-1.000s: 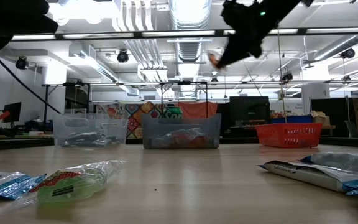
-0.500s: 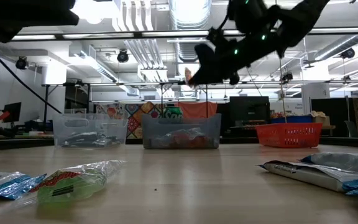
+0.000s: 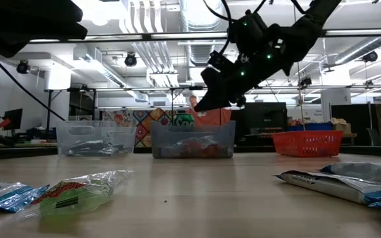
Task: Organize candy in baskets
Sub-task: Put the orange gummy into the black bin, then put the white chocolate bar into the red bin
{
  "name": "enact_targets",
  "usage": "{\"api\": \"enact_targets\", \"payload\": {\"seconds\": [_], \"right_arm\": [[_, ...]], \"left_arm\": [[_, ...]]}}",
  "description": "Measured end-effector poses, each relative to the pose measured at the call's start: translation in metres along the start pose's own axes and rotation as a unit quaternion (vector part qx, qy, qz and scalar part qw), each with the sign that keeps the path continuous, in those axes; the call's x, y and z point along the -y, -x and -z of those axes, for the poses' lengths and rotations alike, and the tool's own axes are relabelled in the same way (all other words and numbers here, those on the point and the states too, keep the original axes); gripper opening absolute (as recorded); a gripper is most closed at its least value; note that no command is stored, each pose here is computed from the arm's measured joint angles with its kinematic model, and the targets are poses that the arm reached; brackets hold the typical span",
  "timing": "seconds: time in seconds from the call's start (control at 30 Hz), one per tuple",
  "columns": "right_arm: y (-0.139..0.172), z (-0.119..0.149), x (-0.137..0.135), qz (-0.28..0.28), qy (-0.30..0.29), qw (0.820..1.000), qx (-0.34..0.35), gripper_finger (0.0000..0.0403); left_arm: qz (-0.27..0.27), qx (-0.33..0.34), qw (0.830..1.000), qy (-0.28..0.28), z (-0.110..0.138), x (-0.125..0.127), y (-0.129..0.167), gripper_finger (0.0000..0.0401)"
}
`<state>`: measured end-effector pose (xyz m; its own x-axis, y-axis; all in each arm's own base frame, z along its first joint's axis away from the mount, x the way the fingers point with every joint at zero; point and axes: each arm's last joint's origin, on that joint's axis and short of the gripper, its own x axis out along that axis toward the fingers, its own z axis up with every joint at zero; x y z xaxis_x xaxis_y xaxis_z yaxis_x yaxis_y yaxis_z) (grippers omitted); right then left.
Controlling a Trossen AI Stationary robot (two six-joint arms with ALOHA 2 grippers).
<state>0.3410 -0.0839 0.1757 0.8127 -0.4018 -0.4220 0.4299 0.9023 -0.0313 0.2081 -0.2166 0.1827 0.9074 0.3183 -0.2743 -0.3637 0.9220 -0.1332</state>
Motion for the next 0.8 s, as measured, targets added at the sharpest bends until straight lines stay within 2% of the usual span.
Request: {"api": "enact_targets", "payload": {"seconds": [0.1, 0.2, 0.3, 0.43, 0.53, 0.63, 0.8], "right_arm": [[-0.001, -0.002, 0.001, -0.006, 0.005, 1.000, 0.001, 0.0030], [-0.001, -0.001, 0.002, -0.015, 0.000, 1.000, -0.009, 0.0043], [-0.001, 0.002, 0.005, -0.009, -0.024, 0.999, -0.021, 0.0078], [-0.001, -0.001, 0.008, 0.009, -0.012, 1.000, -0.007, 0.0132], [0.001, -0.006, 0.008, 0.007, -0.009, 1.000, 0.010, 0.0165], [0.004, -0.014, 0.008, 0.007, -0.022, 1.000, 0.012, 0.0190], [0.016, -0.026, 0.002, 0.003, -0.026, 0.999, -0.043, 0.0227]], "left_arm": [[-0.001, 0.000, 1.000, 0.001, 0.000, 0.000, 0.000, 0.0115], [-0.003, 0.000, 1.000, 0.005, 0.000, -0.001, -0.002, 0.0115], [0.013, -0.020, 0.999, 0.023, -0.001, -0.001, -0.004, 0.0115], [0.064, -0.086, 0.993, 0.053, 0.001, 0.000, -0.009, 0.0115], [0.080, -0.110, 0.988, 0.072, 0.002, 0.001, -0.009, 0.0115], [0.088, -0.131, 0.985, 0.066, 0.004, 0.000, -0.009, 0.0117], [0.112, -0.185, 0.975, 0.051, 0.011, 0.000, -0.008, 0.0131]]}}
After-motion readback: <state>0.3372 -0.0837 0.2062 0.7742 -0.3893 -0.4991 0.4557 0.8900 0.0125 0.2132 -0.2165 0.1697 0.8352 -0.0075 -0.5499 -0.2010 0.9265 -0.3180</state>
